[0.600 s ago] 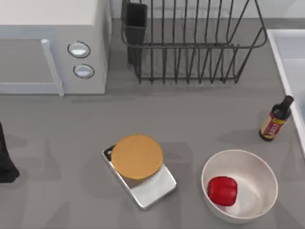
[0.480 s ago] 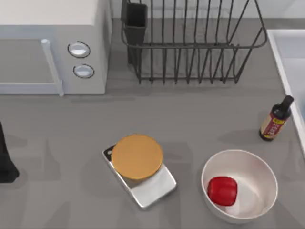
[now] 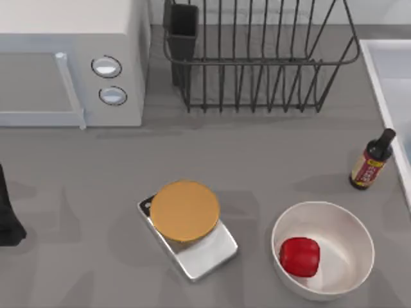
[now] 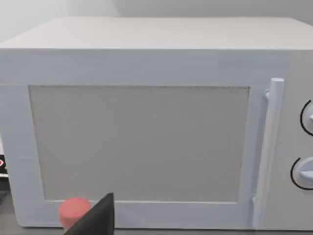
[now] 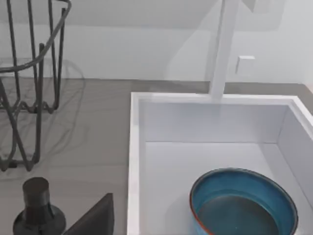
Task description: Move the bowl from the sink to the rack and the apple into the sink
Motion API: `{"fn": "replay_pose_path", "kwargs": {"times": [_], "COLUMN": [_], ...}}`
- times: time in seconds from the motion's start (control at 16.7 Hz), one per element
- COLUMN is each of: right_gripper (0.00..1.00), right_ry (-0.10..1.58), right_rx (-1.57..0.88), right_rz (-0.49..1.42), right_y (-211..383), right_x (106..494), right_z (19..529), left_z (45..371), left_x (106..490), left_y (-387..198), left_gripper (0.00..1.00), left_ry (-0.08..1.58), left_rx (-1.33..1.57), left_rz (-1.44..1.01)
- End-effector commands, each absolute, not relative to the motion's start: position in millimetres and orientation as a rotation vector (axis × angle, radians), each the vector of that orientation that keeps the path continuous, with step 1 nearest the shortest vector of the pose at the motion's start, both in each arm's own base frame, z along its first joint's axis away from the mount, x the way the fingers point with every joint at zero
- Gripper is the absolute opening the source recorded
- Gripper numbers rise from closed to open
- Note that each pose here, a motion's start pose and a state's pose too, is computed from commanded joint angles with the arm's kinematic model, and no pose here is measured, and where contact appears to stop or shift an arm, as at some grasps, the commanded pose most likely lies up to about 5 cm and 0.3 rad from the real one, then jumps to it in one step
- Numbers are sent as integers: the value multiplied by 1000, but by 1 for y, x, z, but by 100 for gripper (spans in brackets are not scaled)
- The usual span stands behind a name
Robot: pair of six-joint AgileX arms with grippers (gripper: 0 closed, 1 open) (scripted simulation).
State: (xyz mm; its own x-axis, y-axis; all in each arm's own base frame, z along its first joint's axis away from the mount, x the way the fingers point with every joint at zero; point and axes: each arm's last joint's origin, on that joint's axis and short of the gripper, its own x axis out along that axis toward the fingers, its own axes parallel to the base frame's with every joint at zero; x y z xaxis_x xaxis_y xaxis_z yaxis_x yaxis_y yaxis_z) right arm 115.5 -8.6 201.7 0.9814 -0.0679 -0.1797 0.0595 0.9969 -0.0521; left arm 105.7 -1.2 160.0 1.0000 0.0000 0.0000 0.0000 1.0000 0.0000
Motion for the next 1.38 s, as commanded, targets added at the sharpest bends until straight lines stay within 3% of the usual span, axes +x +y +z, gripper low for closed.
{"fn": "replay_pose_path", "kwargs": {"times": [0.66, 1.38], "right_gripper": [100, 100], "right_ry": [599, 954], "right_rx": [-82, -53], "right_rz": [-141, -100], "right_y": [-36, -76], "right_x": [190, 300], "right_z": [275, 291], "left_z": [160, 160], "left_x": [106, 106], "left_y": [-1, -1], "left_gripper": [100, 100], "left_ry": [0, 0], "left_rx": [0, 0], "left_rz": [0, 0]}}
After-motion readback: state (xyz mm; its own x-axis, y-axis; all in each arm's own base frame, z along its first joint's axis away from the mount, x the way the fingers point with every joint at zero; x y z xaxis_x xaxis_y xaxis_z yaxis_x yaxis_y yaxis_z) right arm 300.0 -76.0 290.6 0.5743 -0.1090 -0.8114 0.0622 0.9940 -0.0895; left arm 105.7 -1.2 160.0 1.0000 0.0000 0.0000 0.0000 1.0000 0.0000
